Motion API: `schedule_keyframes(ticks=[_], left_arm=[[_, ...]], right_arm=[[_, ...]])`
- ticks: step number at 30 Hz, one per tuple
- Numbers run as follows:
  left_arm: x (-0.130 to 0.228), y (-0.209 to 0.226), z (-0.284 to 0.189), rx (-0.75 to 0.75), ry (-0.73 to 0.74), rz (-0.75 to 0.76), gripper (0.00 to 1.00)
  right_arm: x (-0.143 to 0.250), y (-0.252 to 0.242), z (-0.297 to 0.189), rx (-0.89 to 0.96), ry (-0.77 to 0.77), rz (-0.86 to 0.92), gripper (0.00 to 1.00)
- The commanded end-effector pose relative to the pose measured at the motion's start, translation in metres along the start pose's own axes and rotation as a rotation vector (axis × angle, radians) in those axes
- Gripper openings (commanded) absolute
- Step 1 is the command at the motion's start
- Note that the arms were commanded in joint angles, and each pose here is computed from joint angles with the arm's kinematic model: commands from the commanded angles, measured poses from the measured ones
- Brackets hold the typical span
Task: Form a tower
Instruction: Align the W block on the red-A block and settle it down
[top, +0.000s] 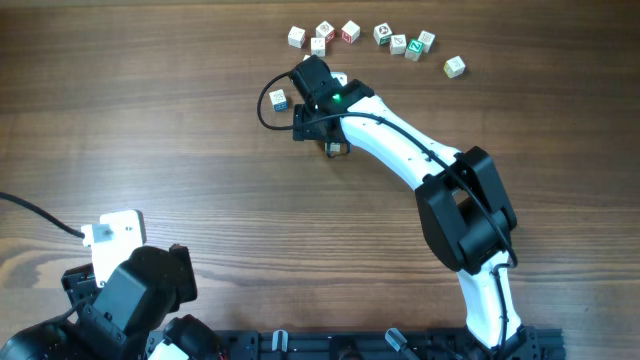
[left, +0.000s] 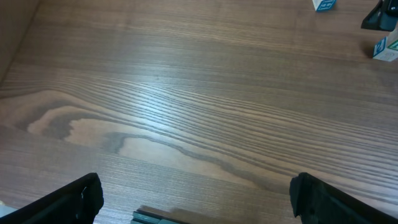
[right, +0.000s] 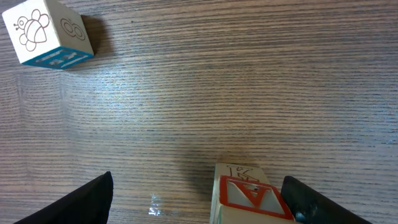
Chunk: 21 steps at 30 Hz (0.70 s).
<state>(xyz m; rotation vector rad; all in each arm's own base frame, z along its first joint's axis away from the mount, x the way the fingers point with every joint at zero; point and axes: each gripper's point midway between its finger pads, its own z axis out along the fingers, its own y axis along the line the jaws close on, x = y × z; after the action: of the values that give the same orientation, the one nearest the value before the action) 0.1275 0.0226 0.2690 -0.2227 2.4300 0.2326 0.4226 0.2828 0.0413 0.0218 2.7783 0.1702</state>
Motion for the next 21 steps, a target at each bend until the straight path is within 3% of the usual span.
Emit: schedule_keyframes(ticks=[1, 21], left_arm=[[-0.0007, 0.0016, 0.0001, -0.007, -0.008, -0.021, 1.00], [-0.0007, 0.0016, 0.0001, -0.007, -0.008, -0.021, 1.00]], right_arm=[[0.0067, -0.0046, 0.0109, 0.015, 0.023, -0.019, 0.86], [0.0059, -0.0025, 0.0108, 0.005, 0.021, -0.022, 0.86]])
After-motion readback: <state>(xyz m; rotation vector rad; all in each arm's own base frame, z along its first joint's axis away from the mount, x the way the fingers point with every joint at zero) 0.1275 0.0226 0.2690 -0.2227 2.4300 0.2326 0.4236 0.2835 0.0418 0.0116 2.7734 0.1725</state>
